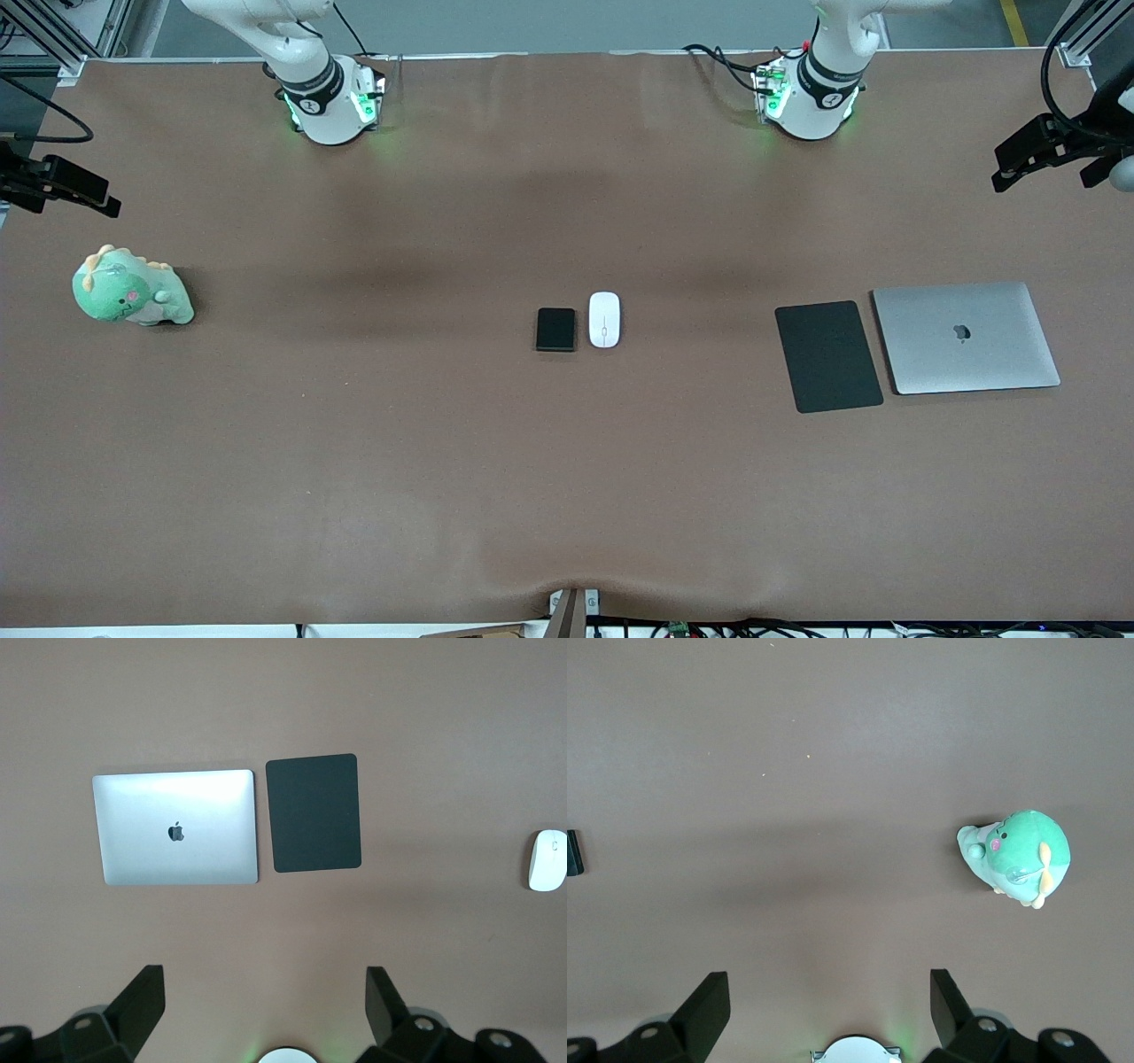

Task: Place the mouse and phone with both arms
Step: 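Move the left gripper over the white mouse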

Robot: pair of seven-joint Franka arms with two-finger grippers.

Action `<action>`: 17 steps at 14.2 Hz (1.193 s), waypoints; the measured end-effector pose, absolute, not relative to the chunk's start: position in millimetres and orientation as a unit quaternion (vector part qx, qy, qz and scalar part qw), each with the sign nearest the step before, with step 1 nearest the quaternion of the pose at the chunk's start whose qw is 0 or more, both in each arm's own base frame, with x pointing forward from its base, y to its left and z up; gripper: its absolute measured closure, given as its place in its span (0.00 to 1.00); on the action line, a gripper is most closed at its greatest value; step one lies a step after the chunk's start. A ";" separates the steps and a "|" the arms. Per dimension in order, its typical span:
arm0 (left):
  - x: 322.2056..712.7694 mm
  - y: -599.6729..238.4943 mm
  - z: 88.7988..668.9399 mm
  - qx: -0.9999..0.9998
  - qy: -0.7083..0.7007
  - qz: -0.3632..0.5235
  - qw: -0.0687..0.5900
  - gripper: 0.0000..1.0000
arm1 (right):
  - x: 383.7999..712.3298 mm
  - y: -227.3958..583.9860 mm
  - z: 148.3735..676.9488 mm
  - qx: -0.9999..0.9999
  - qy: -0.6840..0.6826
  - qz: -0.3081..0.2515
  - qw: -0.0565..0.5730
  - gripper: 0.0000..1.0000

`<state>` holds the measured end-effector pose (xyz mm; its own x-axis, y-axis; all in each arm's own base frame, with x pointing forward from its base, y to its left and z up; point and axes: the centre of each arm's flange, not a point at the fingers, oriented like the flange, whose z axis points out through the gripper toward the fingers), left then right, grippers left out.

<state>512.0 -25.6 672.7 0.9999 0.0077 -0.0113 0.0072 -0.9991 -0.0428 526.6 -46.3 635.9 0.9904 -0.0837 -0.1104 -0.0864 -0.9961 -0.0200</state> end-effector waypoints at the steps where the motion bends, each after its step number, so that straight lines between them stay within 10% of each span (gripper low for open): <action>1: 511.9 -25.6 672.6 -1.000 -0.004 0.006 0.021 0.00 | 526.6 -46.3 635.9 -0.998 0.043 0.055 0.012 0.00; 9: 520.6 -51.2 651.7 -0.999 0.017 0.031 0.024 0.00 | 526.8 -43.3 635.9 -0.998 0.040 0.055 0.012 0.00; 17: 568.2 -234.7 483.3 -0.994 0.046 0.099 0.015 0.00 | 525.5 -42.4 634.8 -0.997 0.039 0.061 0.012 0.00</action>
